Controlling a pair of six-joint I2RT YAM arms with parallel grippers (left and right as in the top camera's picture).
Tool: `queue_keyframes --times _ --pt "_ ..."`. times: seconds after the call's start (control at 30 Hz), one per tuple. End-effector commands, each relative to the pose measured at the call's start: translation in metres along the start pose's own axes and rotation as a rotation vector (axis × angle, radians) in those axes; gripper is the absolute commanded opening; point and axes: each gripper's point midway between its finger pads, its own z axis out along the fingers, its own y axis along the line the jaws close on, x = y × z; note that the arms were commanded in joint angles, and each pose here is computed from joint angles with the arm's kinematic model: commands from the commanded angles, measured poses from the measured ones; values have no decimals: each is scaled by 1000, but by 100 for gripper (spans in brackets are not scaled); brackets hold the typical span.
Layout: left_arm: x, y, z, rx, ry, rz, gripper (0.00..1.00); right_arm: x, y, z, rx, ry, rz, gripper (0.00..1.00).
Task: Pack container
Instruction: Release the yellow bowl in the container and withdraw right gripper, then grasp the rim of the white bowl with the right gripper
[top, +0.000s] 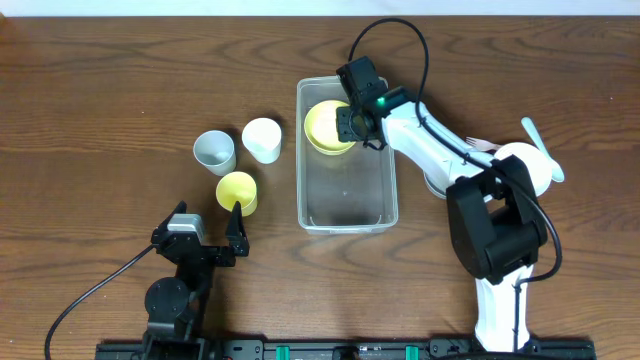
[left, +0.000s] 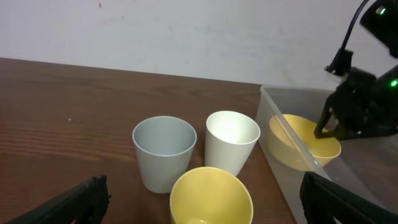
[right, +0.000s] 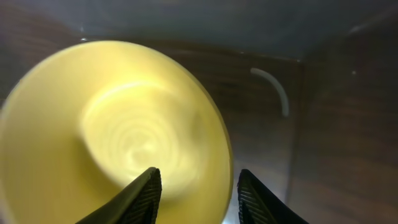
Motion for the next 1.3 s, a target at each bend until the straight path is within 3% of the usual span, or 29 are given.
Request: queue_keyframes --times 0.0,0.17,0.33,0.6,0.73,1.03,1.27 --pt "16 3 2 -7 39 13 98 -36 15 -57 -54 -114 -14 41" --pt "16 3 2 -7 39 13 98 -46 4 -119 -61 -165 21 47" --pt "16 3 2 -7 39 13 98 -39 -45 -175 -15 -164 161 51" --pt "16 3 2 -7 39 13 98 14 -158 -244 172 -65 432 53" --pt "16 3 2 -7 39 13 98 57 -218 -266 341 12 658 50" --pt "16 3 2 -7 39 13 98 129 -282 -232 384 123 1020 49" --pt "16 3 2 -7 39 13 98 156 -296 -174 286 130 1123 45"
